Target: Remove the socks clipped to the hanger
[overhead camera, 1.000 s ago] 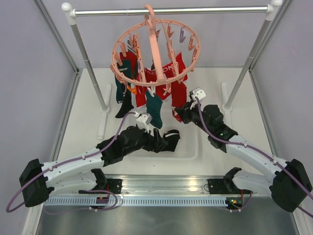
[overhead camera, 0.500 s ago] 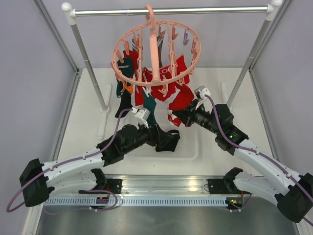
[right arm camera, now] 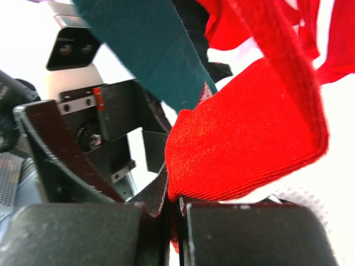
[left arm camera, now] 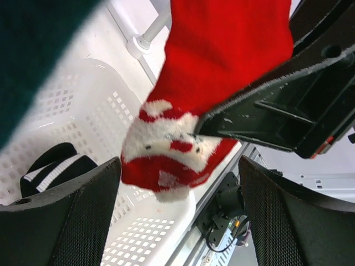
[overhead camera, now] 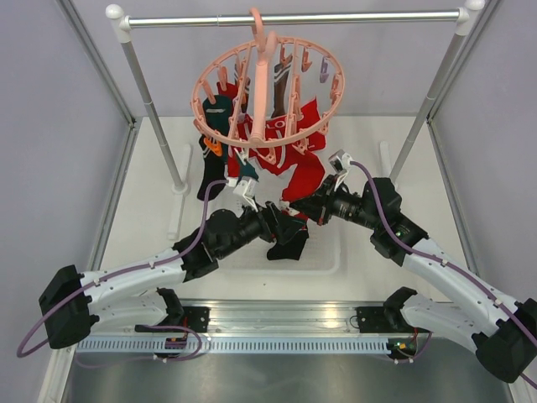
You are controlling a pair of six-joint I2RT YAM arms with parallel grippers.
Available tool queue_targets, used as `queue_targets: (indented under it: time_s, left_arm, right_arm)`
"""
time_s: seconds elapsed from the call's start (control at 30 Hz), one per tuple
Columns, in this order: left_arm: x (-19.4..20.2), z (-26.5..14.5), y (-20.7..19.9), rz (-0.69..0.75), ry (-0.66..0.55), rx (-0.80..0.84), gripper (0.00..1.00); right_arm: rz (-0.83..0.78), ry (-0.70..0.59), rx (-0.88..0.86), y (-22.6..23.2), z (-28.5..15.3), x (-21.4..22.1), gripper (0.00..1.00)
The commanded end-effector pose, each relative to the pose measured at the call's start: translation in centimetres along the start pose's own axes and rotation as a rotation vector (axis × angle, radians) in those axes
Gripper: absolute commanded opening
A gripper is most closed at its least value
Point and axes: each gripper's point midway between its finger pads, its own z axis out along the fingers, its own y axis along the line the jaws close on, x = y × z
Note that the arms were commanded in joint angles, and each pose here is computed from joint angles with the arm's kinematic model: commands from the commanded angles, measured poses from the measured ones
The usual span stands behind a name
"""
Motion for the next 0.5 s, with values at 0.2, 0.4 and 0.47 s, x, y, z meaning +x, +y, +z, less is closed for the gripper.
queue_targets:
  time_s: [0.2,0.4,0.47]
  left_arm:
    - [-3.1,0.7,-2.5,-0.004,-0.099,0.062,0.60]
    - [-2.8,1.3,-2.2,0.023,-0.061,0.026,0.02]
    - [-2.6,1.6,-1.9,0.028,-0.050,0.011,0.02]
  right_arm:
    - [0.023,-0.017,-0.104,2.5,0.0,-1.7,0.03]
    - [-0.017,-0.043,-0.031,1.2,-0.2,-2.1,0.45]
    - [-0.043,-0.066,0.011,0.7,-0.6,-2.6,0.58]
